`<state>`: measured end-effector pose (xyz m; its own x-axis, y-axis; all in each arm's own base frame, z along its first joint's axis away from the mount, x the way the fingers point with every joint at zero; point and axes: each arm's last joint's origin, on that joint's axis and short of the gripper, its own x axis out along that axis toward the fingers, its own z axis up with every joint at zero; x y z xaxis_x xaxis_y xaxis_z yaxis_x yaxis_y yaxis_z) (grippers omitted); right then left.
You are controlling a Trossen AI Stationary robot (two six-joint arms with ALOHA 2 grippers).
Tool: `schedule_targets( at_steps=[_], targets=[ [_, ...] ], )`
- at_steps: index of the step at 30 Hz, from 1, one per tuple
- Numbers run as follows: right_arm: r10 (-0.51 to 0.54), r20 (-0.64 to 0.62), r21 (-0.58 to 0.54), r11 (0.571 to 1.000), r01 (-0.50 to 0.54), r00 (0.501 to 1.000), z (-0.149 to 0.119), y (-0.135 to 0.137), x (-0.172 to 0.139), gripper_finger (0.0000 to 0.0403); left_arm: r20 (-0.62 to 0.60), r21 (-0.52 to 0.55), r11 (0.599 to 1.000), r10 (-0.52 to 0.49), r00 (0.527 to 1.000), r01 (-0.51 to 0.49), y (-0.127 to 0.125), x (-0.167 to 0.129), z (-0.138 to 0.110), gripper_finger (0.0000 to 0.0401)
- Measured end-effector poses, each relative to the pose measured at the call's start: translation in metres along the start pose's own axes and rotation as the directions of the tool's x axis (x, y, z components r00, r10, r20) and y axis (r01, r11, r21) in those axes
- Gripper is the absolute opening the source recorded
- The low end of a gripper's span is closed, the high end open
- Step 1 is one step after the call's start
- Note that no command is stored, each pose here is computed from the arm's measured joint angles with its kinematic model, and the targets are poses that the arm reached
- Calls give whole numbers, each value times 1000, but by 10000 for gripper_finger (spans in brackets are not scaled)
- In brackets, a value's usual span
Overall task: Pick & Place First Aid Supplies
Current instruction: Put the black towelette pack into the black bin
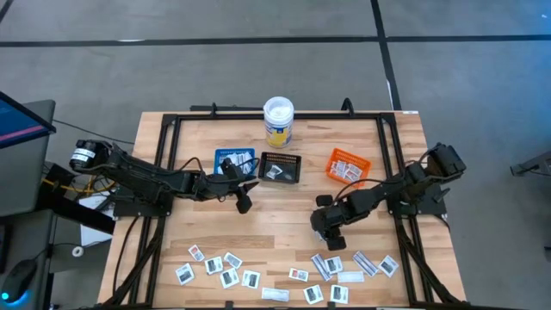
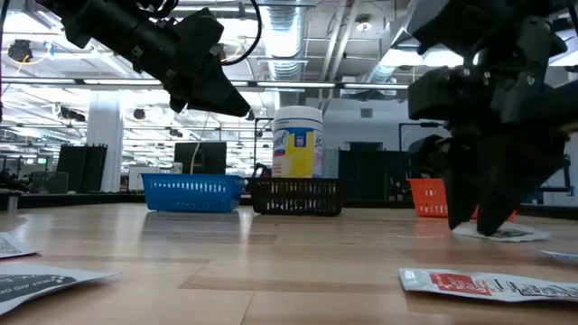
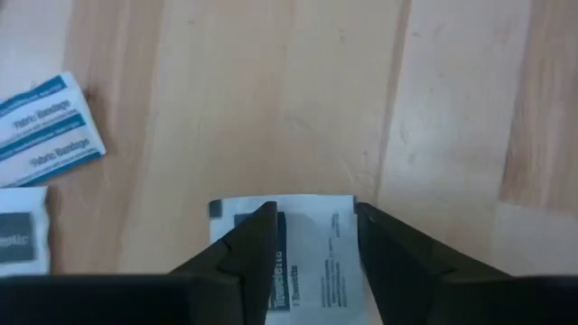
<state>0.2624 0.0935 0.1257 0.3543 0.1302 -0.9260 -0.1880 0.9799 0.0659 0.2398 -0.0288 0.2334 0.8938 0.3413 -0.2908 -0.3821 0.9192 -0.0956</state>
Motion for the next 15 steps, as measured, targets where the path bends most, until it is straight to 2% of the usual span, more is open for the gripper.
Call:
schedule_targets(
  at_steps=[4, 8, 15],
  targets=[
    [-6, -38, 9, 1000, 6, 999, -1, -2, 11, 126, 0, 0, 1000, 0, 1000, 0, 0, 0, 0, 92],
    [-13, -50, 16, 1000, 14, 999, -1, -5, 12, 90, 0, 0, 1000, 0, 1000, 0, 0, 0, 0, 92],
    [-16, -11, 41, 999, 16, 1000, 1, -10, -4, 21, 0, 0, 1000, 0, 1000, 0, 0, 0, 0, 92]
  ],
)
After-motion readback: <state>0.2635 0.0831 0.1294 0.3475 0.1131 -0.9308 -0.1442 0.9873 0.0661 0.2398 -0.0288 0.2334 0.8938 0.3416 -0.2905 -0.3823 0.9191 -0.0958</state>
